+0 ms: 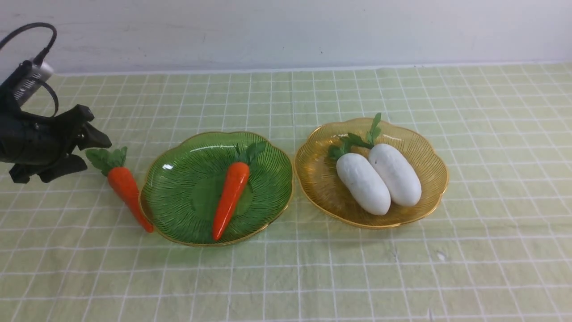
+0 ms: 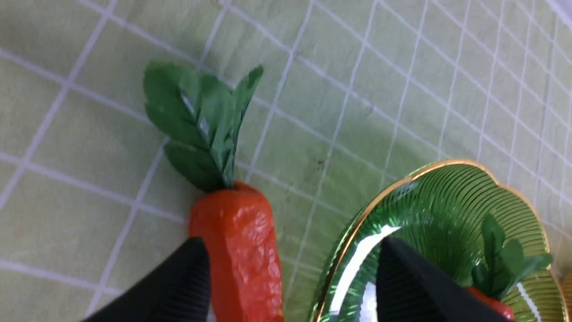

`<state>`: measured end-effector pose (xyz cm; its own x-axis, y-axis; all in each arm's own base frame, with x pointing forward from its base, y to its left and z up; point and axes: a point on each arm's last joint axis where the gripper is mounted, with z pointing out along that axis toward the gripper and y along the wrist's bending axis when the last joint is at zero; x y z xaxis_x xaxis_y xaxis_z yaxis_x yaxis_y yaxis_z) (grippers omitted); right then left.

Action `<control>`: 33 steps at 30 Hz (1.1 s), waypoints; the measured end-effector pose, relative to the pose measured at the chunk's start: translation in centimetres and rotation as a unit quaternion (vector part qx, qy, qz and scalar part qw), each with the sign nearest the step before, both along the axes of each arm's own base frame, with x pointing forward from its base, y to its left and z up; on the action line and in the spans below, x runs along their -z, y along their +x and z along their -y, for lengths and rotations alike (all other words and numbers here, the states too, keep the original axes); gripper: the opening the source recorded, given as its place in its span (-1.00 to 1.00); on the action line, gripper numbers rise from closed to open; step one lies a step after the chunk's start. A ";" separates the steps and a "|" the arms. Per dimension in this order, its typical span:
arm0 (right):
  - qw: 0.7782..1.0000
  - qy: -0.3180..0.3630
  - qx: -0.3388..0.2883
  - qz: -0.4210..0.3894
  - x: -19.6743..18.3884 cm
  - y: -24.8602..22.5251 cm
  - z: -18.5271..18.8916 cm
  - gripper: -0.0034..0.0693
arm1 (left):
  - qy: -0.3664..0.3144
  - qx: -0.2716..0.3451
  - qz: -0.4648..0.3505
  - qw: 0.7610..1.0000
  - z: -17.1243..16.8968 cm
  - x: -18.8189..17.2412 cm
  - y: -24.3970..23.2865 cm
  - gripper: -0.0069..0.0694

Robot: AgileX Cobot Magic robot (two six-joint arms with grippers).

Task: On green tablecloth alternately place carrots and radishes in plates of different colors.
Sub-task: 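Pick up the carrot and put it on the nearest plate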

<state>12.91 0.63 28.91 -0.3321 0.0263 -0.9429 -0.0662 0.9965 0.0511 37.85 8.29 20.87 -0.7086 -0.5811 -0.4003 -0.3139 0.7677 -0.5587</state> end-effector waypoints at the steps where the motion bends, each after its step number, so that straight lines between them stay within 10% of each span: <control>1: 1.000 0.000 0.000 0.000 0.0 0.0 0.0 -0.94 | -0.002 -0.001 -0.007 1.000 0.0 0.2 0.0 0.33; 33: 1.000 0.000 0.000 0.000 0.0 0.0 0.0 -0.94 | 0.094 0.082 -0.143 0.982 2.3 0.8 3.5 0.29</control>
<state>12.91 0.63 28.90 -0.3327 0.0253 -0.9427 -0.0668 0.9965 0.0504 41.36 6.03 20.05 -0.8855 -0.3849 -0.2603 -0.3008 0.9018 -0.3102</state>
